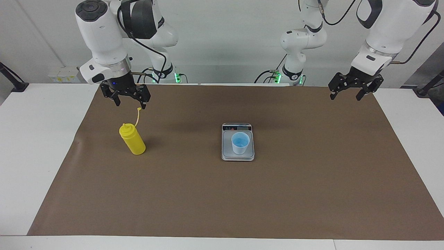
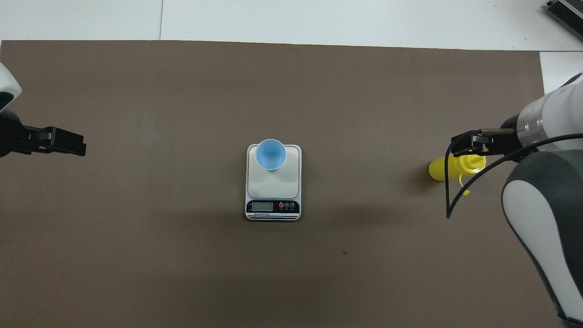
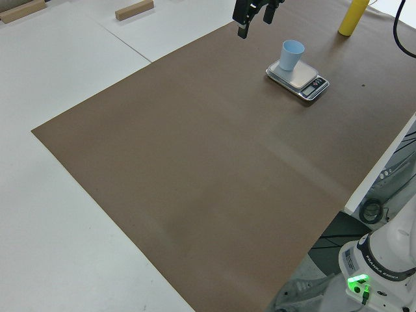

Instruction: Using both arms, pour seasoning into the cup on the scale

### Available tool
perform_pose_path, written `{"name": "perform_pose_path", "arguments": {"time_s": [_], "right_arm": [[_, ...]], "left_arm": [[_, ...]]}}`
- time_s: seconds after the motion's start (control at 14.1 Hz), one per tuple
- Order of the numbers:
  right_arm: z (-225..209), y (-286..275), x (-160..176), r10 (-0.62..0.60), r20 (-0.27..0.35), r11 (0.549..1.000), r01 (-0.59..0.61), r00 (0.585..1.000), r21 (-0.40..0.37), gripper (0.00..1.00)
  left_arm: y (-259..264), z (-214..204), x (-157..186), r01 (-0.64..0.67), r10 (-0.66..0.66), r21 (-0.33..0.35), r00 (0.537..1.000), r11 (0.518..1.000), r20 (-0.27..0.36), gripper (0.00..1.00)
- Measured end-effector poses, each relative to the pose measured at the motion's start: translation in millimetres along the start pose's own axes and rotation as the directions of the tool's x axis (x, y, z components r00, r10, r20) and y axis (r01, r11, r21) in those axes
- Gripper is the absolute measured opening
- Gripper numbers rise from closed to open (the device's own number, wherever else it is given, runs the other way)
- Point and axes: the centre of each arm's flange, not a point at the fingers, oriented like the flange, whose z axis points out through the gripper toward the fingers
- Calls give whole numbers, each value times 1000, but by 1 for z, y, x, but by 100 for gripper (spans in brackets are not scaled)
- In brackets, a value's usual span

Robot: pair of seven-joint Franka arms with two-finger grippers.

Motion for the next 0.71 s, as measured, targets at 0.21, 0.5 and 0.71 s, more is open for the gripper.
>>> {"name": "perform_pose_path", "arguments": {"time_s": [0.21,0.5,0.71], "right_arm": [[0,-1,0,-18,1,1000,18,1000,5,100],[0,-3,-1,-16,5,1000,16,1000,26,100],[0,-3,-1,-16,5,999,15,1000,32,100]], "left_arm": [[0,0,0,0,0,0,1000,1000,0,100],[0,0,0,0,0,0,1000,1000,0,100],[0,0,0,0,0,0,1000,1000,0,100]]}}
